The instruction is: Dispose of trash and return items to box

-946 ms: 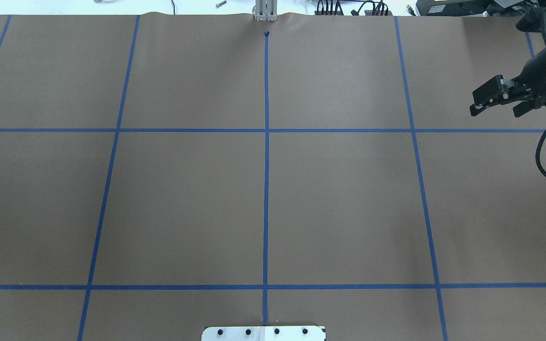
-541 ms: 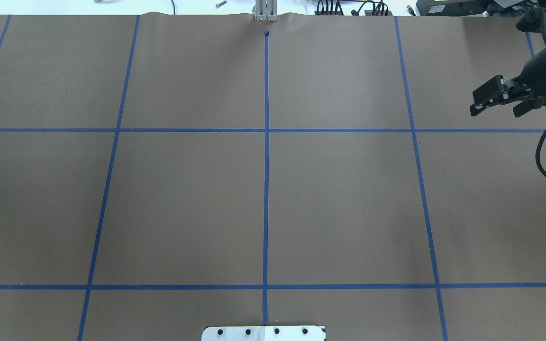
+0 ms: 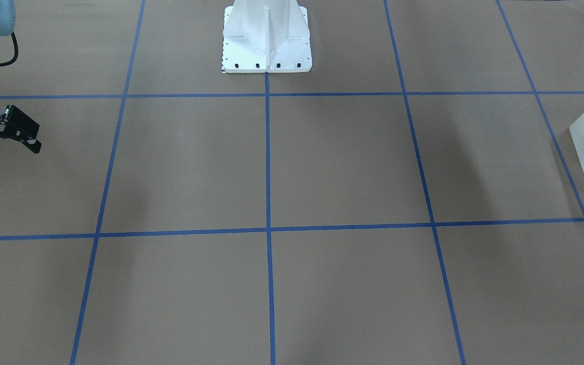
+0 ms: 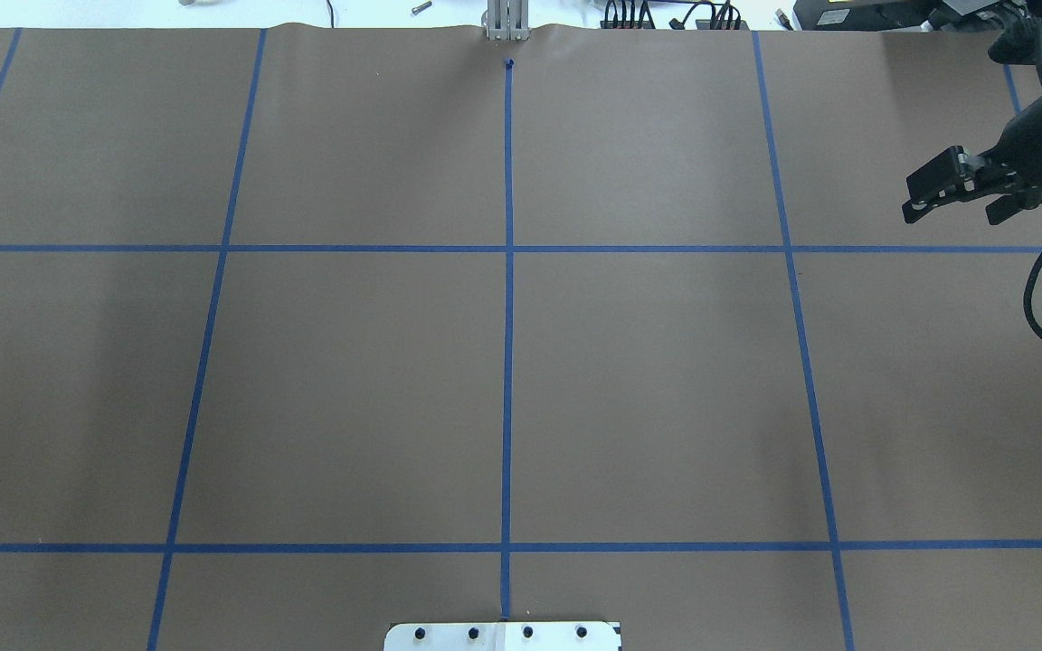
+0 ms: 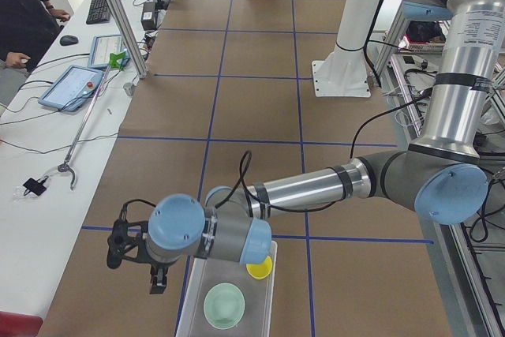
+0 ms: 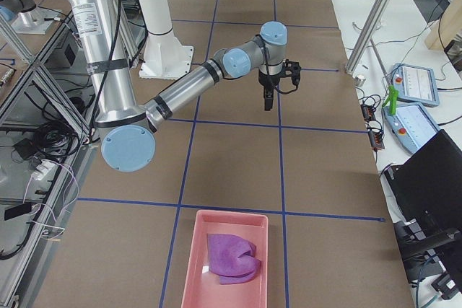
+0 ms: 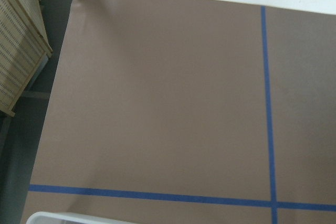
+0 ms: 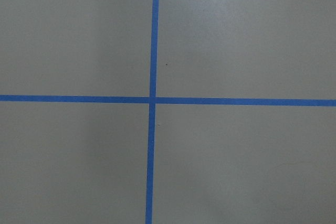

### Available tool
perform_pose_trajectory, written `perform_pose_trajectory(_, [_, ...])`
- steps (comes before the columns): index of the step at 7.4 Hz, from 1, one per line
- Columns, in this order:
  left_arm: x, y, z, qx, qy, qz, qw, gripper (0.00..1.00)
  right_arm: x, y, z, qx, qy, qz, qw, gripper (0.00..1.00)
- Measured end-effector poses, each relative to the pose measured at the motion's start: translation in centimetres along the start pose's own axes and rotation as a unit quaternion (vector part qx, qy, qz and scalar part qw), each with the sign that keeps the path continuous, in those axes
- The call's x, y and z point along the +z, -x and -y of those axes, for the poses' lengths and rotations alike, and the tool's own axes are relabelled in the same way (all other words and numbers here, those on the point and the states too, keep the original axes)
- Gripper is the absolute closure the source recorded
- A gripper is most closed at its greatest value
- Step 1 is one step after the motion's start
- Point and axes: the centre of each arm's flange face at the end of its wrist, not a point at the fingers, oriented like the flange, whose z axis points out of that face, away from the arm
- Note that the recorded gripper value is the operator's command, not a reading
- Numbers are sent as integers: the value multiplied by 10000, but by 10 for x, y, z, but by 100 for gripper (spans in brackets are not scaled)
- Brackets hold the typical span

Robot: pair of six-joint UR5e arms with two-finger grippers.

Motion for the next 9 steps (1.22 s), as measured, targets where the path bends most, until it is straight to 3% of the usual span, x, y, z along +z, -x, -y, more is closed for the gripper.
perform_pose_trajectory(2, [-23, -77, -11, -108, 92, 80, 9999, 1, 5, -13, 3, 55, 23, -96, 9999, 0])
perform_pose_trajectory(5, [2, -174, -37, 49, 395, -105, 9992, 1, 5, -78, 9, 20, 84, -268, 9996, 0])
perform_pose_trajectory(8, [35, -196, -68, 531, 757, -99, 9957, 1, 11, -197, -2, 104, 289, -461, 9985, 0])
perform_pose_trajectory(9, [42, -185, -81, 622, 854, -14, 9944, 1, 15, -251, -3, 141, 402, -383, 9984, 0])
